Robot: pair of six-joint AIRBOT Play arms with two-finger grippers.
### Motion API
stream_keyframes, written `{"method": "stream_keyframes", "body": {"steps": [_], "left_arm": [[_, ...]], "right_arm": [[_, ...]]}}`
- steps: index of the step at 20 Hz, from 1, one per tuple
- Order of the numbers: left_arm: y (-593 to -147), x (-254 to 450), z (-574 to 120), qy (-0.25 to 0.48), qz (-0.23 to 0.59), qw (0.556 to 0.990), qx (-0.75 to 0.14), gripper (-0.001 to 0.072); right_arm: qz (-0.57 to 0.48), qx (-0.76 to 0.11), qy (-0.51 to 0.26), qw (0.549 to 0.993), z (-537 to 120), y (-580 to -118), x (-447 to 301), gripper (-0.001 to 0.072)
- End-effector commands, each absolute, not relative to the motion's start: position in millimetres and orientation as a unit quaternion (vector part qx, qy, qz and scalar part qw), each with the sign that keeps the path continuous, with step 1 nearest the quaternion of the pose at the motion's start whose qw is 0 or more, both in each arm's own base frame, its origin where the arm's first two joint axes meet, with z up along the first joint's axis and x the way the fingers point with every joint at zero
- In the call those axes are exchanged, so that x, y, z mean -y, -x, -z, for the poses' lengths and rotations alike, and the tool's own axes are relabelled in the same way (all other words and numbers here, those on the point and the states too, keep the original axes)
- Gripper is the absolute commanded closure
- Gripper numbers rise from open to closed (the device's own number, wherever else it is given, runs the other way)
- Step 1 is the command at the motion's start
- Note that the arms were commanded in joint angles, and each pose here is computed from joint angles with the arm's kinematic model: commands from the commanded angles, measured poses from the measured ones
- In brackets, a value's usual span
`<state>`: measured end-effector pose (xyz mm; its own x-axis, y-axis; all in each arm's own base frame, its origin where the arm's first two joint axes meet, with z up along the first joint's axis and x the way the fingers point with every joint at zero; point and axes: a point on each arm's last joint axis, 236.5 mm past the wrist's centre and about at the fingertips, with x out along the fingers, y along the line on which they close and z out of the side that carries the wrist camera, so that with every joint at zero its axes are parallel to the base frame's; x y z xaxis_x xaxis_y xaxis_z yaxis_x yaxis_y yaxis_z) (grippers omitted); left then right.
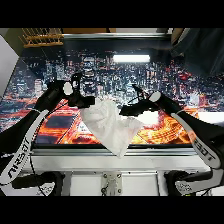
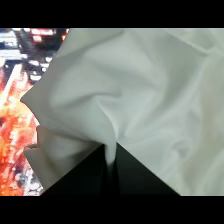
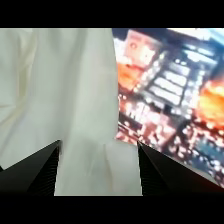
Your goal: Fold the clothes and pants, and hang the long-sleeved shirts on hangers.
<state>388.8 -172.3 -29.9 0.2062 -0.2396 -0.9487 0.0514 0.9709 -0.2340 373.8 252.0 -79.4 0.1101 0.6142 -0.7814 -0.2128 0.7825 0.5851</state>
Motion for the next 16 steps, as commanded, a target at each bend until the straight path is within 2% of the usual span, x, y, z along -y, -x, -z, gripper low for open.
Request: {"method": "stream_keyframes", "body": {"steps": [1,3,5,9,10,11,13,16], "left_arm": [[-387.3,172.3,30.1,0.075,0.094,0.771,-0.625,0.0698],[-386.7,172.1,30.3,0.074,0.094,0.771,-0.626,0.0698],[-387.3,172.3,30.0,0.075,0.094,0.771,-0.625,0.0698],[-388.8,172.7,29.7,0.076,0.095,0.773,-0.622,0.0699],[-388.7,172.5,29.5,0.075,0.095,0.773,-0.622,0.0698],[-389.7,172.0,26.8,0.073,0.096,0.775,-0.620,0.0698],[-404.1,165.8,-7.3,0.081,0.099,0.799,-0.587,0.0699],[-425.8,161.3,-134.7,0.110,0.125,0.867,-0.470,0.0698]], "right_arm": [[-0.297,-0.617,-0.146,0.714,110.5,-379.6,-284.1,0.0207],[-0.296,-0.617,-0.146,0.714,114.0,-383.6,-285.3,0.0228],[-0.295,-0.617,-0.143,0.716,115.1,-384.7,-284.6,0.0347],[-0.296,-0.617,-0.141,0.715,119.1,-382.4,-290.4,0.0362],[-0.299,-0.615,-0.140,0.716,117.2,-383.7,-291.1,0.0607],[-0.301,-0.609,-0.141,0.720,110.6,-388.1,-290.6,0.0698],[-0.310,-0.579,-0.121,0.744,75.3,-406.9,-279.6,0.0698],[-0.338,-0.499,-0.076,0.795,-43.2,-432.3,-250.2,0.0698]]}}
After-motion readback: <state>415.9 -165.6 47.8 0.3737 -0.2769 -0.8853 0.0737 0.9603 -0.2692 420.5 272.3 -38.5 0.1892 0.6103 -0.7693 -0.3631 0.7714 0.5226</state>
